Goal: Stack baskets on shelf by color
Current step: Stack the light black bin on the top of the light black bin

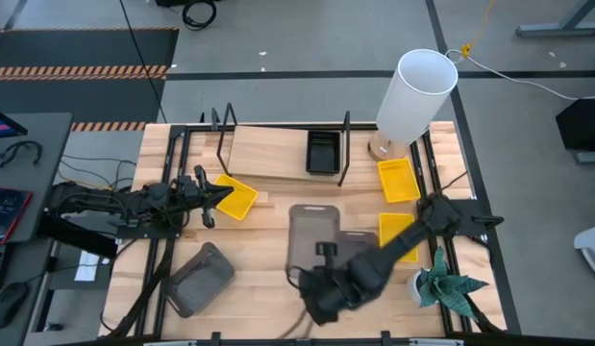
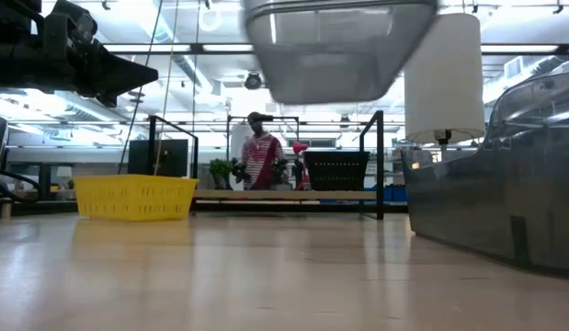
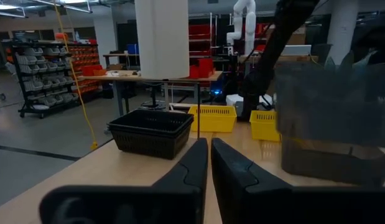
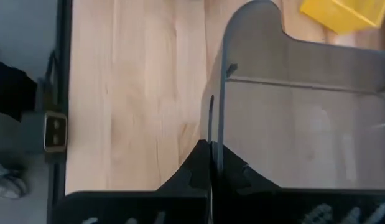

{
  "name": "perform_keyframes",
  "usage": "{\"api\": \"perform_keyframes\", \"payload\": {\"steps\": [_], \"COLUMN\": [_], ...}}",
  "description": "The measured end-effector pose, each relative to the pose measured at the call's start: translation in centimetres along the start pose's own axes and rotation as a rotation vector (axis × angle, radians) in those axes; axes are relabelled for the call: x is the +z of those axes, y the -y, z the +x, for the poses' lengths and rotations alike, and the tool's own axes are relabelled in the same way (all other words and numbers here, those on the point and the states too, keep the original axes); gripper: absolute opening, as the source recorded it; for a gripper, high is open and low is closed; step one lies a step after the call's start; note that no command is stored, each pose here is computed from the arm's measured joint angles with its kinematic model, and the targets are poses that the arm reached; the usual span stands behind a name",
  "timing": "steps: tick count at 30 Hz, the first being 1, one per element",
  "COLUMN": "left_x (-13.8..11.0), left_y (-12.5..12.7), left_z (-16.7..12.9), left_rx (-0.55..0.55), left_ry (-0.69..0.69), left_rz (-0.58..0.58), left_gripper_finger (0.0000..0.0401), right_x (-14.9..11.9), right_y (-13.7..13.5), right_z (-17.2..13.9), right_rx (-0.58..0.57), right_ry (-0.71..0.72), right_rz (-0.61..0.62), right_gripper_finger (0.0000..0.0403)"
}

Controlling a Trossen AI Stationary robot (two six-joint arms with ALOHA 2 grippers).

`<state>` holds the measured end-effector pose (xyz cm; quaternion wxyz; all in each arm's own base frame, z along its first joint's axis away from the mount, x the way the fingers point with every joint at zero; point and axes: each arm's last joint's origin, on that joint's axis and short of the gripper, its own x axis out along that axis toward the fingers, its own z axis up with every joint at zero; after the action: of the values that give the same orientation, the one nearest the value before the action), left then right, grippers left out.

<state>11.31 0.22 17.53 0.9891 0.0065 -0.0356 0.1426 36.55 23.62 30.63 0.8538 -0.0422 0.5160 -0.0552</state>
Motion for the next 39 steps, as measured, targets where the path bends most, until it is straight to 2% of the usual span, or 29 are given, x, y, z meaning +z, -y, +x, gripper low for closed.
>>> {"api": "perform_keyframes", "payload": {"steps": [9, 13, 20, 29, 39], "left_x": [0.0, 0.0, 0.0, 0.0, 0.0], "left_y": [0.0, 0.0, 0.0, 0.0, 0.0], "left_z": [0.0, 0.0, 0.0, 0.0, 0.0], "left_rx": [0.000, 0.000, 0.000, 0.000, 0.000], "left_ry": [0.000, 0.000, 0.000, 0.000, 0.000], "left_rz": [0.000, 0.000, 0.000, 0.000, 0.000], "left_gripper_finger": [0.0034, 0.0028, 0.0030, 0.0033, 0.0029], "right_x": [-5.2, -7.3, -10.1, -11.8, -11.3], "right_y": [-4.4, -6.0, -7.5, -7.5, -7.5], "right_z": [-2.2, -2.3, -1.3, 0.4, 1.0], "right_rx": [-0.123, -0.134, -0.171, -0.204, -0.173], "right_ry": [-0.037, -0.046, -0.077, -0.149, -0.141], "right_rz": [0.013, 0.056, 0.018, -0.009, 0.044], "right_gripper_finger": [0.0000, 0.0000, 0.0000, 0.0008, 0.0032]}}
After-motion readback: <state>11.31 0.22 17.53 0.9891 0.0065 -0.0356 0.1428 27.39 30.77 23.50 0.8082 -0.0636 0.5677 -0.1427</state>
